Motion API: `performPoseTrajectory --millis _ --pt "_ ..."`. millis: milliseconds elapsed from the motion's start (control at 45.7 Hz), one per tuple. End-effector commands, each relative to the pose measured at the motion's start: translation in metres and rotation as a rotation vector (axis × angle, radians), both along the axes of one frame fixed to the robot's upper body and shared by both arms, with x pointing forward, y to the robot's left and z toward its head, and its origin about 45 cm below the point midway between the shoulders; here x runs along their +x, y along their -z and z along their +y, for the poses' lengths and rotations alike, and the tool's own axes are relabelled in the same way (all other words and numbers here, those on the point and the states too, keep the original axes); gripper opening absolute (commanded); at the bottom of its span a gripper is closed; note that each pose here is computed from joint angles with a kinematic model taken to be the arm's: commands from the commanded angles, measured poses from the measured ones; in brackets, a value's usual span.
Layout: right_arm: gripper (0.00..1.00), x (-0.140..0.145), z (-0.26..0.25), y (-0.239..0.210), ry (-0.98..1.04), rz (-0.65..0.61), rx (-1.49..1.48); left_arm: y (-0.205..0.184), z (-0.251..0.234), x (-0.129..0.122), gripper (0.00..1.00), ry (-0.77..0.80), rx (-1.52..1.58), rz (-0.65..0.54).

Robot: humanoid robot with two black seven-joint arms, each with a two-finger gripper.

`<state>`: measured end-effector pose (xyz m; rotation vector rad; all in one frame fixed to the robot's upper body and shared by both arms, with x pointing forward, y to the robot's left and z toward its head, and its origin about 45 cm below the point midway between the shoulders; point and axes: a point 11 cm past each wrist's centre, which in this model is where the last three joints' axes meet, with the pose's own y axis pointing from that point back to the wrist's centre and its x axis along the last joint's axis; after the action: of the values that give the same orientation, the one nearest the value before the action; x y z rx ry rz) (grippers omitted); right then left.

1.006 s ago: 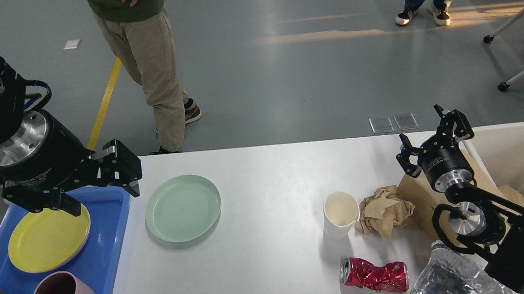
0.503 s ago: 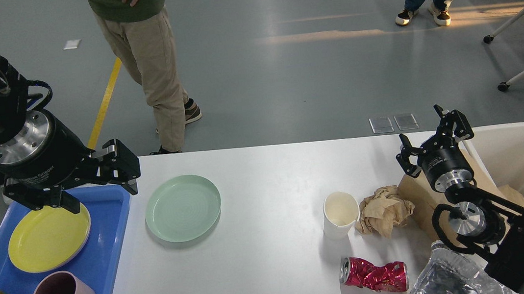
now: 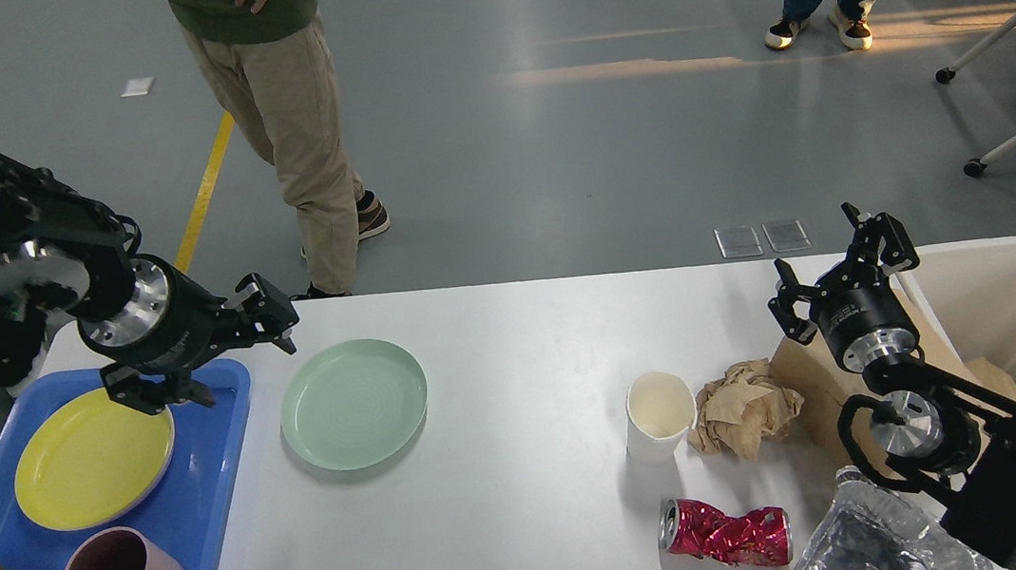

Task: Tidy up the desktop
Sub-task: 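Grasp the edge of the pale green plate with the left gripper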

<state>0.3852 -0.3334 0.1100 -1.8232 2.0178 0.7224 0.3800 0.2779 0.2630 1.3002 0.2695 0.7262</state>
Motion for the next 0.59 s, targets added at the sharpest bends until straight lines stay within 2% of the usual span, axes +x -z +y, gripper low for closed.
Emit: performPoseTrajectory --millis 0,66,153,394,568 --pt "1.00 0.000 0.000 0.000 0.001 0.000 0.001 0.063 0.004 0.006 0.89 -0.127 0.023 -0.091" --pt "1.00 0.000 0.000 0.000 0.001 0.000 0.001 0.093 0.003 0.006 0.90 -0.175 0.016 -0.126" --pt "1.00 0.000 0.000 0.000 0.001 0.000 0.001 0.119 -0.007 -0.004 0.95 -0.188 -0.033 -0.092" --pt "1.00 0.000 0.000 0.000 0.000 0.000 -0.001 0.150 0.018 -0.016 0.95 -0.266 -0.049 -0.073" --pt "1.00 0.000 0.000 0.000 0.001 0.000 0.001 0.169 0.028 -0.017 0.89 -0.348 -0.068 -0.090"
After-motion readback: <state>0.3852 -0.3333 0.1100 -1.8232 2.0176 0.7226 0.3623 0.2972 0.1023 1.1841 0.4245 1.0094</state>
